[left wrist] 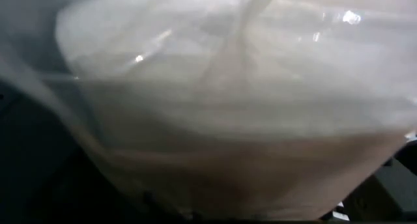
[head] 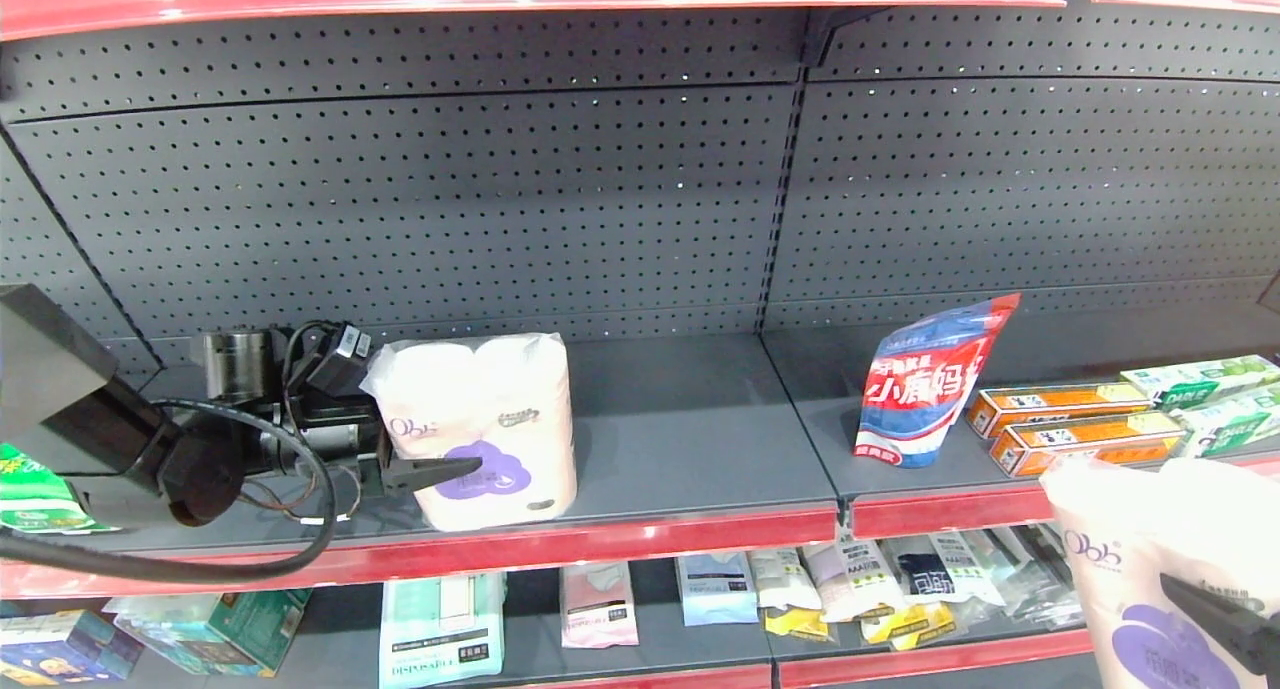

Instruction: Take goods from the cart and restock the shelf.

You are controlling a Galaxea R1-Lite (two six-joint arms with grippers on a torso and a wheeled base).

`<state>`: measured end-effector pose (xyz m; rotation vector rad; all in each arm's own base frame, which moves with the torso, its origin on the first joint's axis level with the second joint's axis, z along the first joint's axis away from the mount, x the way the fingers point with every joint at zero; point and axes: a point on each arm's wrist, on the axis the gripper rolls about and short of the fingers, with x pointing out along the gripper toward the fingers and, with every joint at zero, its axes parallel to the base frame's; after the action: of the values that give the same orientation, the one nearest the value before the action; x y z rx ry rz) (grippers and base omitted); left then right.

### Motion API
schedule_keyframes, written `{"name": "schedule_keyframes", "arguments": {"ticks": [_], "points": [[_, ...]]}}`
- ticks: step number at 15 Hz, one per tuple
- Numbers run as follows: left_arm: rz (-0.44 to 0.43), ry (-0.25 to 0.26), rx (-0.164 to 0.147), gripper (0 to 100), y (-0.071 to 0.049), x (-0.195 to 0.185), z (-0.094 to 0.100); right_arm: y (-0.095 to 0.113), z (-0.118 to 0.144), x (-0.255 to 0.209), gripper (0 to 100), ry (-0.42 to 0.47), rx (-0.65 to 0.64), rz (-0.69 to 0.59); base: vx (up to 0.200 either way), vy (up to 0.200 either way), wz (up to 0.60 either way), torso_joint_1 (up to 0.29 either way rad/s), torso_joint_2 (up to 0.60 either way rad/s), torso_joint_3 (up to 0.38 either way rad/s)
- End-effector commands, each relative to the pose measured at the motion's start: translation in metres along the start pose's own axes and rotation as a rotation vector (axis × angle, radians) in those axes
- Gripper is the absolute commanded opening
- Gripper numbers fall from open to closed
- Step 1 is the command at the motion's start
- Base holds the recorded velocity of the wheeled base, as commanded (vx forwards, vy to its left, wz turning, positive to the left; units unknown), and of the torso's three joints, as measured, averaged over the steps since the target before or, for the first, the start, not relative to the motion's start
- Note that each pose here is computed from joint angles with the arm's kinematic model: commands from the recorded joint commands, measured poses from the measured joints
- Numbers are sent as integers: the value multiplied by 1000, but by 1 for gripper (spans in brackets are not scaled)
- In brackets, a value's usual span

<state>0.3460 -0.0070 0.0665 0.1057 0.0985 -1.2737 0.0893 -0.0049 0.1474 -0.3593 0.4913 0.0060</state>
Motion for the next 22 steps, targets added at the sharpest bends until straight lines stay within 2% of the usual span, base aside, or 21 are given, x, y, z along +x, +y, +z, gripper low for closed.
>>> {"name": "schedule_keyframes", "arguments": {"ticks": [1, 5, 6, 10, 12, 14, 16, 17, 20, 21, 22], "points": [[6, -6, 17, 100, -2, -3, 7, 0, 0, 0, 0, -1, -1, -1, 0, 0, 0, 0, 0, 0], [23, -13, 26, 100, -14, -13, 22, 0, 0, -1, 0, -4, 0, -2, 0, 0, 0, 0, 0, 0], [27, -16, 38, 100, -16, -15, 25, 0, 0, -1, 0, -5, 0, -3, 0, 0, 0, 0, 0, 0], [83, -37, 98, 100, -12, -30, 37, 0, 0, -1, 0, -4, 0, -2, 0, 0, 0, 0, 0, 0], [94, -49, 107, 100, -15, -34, 48, 0, -1, -1, 0, 0, -1, -4, 0, 0, 0, 0, 0, 0], [106, -56, 103, 100, -25, -41, 60, 0, -1, -1, 0, 2, -1, -12, 0, 0, 0, 0, 0, 0], [108, -67, 78, 100, -39, -45, 73, 0, -2, -1, 0, 3, -1, -14, 0, 0, 0, 0, 0, 0], [113, -72, 75, 100, -41, -47, 79, 1, -3, -1, 0, 4, 0, -14, 0, 0, 0, 0, 0, 0], [159, -75, 106, 100, -40, -55, 84, 1, -3, -3, 0, -3, -1, -17, 0, 0, 0, 0, 0, 0], [176, -74, 106, 100, -39, -57, 84, 1, -3, -3, 0, -3, -1, -17, 0, 0, 0, 0, 0, 0], [215, -70, 84, 100, -37, -59, 85, 1, -3, -3, 0, -2, 1, -18, 0, 0, 0, 0, 0, 0]]}}
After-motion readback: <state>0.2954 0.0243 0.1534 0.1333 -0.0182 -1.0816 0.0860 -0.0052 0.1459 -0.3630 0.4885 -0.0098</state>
